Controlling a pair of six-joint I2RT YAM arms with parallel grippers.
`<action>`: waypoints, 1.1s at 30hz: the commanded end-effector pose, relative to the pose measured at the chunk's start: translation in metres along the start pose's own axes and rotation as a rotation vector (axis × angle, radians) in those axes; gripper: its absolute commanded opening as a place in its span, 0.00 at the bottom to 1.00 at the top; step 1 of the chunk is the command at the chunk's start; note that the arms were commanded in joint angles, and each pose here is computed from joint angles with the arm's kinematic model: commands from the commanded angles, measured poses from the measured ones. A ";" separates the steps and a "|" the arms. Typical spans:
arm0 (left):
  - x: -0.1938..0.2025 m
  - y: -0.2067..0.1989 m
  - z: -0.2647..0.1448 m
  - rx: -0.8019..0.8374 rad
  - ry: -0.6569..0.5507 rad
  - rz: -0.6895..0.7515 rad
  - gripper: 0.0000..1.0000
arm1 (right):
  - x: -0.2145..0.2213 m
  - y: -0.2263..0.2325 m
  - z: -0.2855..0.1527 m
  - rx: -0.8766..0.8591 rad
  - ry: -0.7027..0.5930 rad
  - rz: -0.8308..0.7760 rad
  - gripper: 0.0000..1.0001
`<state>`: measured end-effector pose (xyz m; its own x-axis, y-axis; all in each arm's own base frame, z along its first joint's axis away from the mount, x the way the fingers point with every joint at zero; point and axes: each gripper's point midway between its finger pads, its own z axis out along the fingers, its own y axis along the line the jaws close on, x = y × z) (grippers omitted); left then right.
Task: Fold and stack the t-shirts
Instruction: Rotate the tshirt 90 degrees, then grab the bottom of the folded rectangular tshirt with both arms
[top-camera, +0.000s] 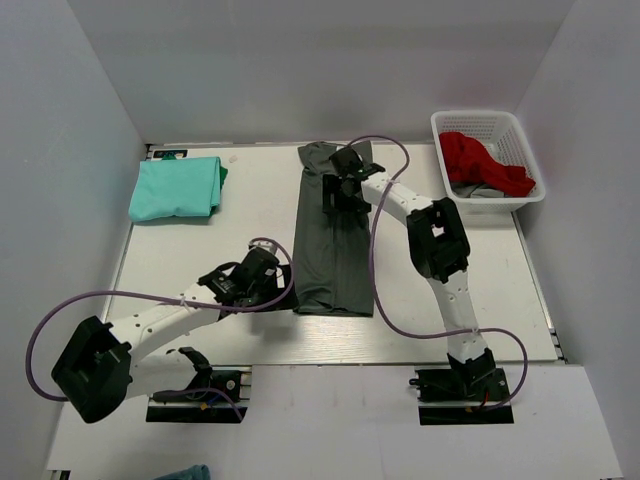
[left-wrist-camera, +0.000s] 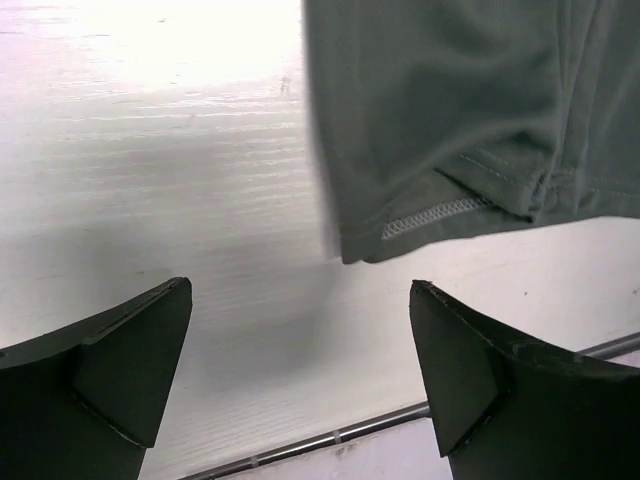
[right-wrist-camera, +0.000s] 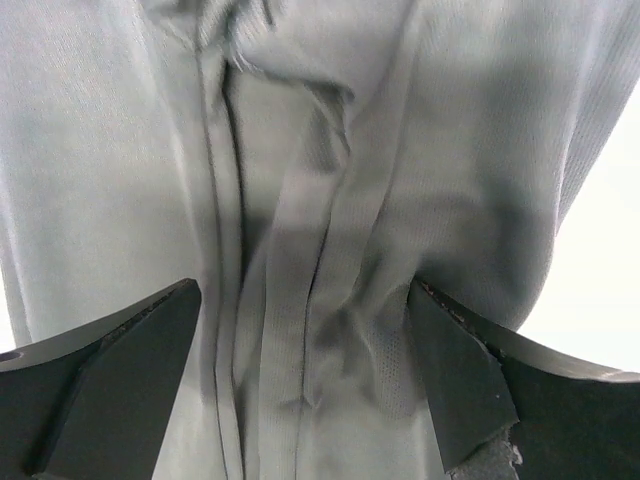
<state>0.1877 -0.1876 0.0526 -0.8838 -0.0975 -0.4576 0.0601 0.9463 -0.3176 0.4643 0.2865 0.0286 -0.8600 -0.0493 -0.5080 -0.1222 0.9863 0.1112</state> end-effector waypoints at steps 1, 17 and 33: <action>0.003 -0.013 -0.002 0.059 0.010 0.049 1.00 | -0.005 0.014 -0.020 -0.097 0.003 -0.046 0.90; 0.010 -0.010 0.032 0.033 0.044 0.102 0.72 | 0.116 -0.017 -0.179 -0.387 -0.095 0.029 0.90; 0.029 -0.018 0.049 0.116 0.098 0.078 0.31 | 0.247 -0.021 -0.175 -0.522 0.179 0.180 0.84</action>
<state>0.1954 -0.2280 0.0179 -0.8926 -0.0046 -0.4508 0.1924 0.9004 -0.3902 0.1693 0.2120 0.0438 -0.9528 0.0299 -0.3021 -0.1480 0.8231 0.5482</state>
